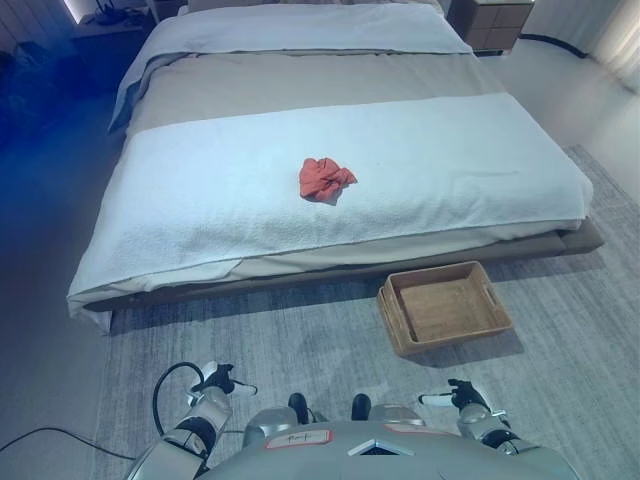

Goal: Put the clothes on the bed into the basket.

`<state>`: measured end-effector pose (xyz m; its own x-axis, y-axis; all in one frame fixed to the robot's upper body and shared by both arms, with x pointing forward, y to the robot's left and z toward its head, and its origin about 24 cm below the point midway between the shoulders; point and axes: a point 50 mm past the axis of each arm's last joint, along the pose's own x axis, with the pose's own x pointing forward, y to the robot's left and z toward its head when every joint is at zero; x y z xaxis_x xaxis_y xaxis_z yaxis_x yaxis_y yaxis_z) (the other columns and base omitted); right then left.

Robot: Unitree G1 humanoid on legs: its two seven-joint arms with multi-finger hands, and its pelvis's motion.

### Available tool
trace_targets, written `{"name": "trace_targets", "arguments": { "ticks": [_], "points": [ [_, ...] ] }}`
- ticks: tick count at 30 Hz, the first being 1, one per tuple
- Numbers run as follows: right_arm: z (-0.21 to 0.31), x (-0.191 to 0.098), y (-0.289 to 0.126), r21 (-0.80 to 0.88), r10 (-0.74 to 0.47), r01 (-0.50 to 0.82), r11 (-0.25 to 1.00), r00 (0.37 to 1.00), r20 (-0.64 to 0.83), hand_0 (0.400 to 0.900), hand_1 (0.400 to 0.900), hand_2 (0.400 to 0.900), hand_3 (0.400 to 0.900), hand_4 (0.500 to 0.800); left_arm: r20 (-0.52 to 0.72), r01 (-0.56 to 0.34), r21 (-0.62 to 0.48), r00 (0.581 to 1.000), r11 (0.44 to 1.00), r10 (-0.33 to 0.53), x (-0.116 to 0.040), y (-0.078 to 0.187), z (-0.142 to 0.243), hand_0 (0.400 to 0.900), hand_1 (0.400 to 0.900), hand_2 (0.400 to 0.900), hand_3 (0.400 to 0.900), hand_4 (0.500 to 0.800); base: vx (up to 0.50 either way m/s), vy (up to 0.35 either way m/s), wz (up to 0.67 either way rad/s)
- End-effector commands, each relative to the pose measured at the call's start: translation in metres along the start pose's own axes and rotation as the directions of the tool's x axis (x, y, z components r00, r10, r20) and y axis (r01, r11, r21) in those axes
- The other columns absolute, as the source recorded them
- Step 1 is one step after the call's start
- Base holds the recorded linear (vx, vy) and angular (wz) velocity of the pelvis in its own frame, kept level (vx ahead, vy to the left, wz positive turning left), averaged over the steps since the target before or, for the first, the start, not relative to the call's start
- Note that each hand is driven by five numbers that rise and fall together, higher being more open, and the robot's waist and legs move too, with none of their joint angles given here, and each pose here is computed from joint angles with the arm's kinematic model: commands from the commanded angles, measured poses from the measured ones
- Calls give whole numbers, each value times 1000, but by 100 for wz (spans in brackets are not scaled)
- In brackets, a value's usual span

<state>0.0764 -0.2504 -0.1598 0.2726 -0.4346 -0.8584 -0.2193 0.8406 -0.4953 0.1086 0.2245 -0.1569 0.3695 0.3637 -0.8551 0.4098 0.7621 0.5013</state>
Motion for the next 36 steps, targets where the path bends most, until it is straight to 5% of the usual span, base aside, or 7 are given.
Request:
{"name": "trace_targets", "arguments": {
  "ticks": [1,21,36],
  "points": [
    [12,5,-18,-75,-64,65,995,998,20,900,900,900,900,800,34,-57,6,998,998,57,5,17,20,900,900,900,900,800,0,0,0],
    [12,5,-23,-70,-73,74,995,997,18,900,900,900,900,800,12,-67,-24,998,997,67,5,19,15,900,900,900,900,800,9,14,-3],
    [25,8,-48,42,-145,143,989,988,48,900,900,900,900,800,61,-141,-54,988,989,144,7,47,30,900,900,900,900,800,64,118,1]
  ]
}}
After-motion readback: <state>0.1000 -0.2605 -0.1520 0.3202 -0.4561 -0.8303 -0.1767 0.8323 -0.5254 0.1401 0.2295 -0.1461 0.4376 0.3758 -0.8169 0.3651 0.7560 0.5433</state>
